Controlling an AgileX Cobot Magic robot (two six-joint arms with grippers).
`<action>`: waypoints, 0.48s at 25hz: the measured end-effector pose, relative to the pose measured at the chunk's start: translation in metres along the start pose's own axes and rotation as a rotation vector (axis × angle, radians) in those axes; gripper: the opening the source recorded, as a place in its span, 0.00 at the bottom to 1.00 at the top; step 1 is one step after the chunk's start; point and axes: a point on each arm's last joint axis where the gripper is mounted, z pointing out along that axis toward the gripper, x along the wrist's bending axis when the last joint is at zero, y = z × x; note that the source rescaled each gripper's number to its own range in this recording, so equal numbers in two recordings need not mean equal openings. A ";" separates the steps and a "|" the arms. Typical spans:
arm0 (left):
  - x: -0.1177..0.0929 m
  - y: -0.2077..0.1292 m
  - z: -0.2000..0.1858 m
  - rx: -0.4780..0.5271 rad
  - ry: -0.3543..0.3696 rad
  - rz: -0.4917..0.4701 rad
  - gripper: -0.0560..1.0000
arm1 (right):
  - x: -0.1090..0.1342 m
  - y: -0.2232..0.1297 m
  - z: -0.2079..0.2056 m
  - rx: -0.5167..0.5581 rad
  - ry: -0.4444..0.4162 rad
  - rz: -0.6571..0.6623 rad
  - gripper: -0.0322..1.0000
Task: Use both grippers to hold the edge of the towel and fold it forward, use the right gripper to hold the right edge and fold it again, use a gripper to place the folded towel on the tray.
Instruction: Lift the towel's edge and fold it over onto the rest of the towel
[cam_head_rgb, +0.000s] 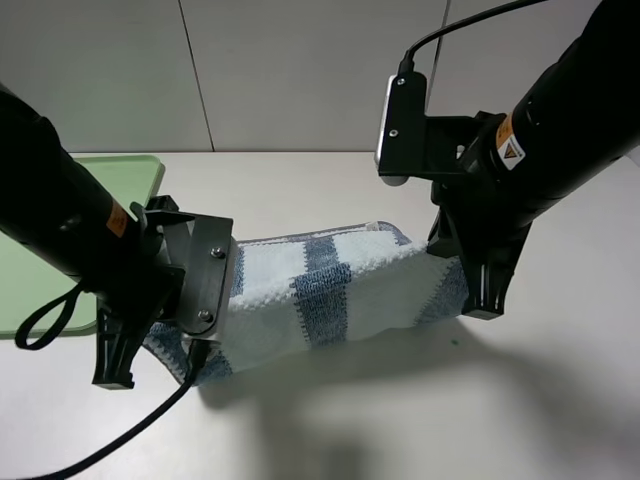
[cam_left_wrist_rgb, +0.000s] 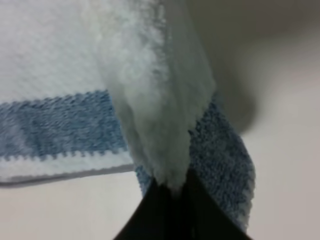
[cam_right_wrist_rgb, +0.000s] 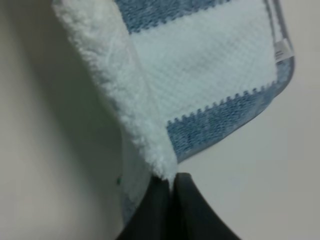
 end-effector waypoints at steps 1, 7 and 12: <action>0.002 -0.002 0.000 0.000 0.006 -0.013 0.05 | -0.001 0.001 0.000 -0.008 -0.006 -0.001 0.03; 0.014 -0.012 0.000 -0.013 0.052 -0.066 0.05 | -0.005 0.006 0.010 -0.009 -0.031 -0.038 0.03; 0.017 -0.011 0.000 -0.020 0.074 -0.058 0.05 | -0.006 0.009 0.034 0.052 -0.016 -0.085 0.03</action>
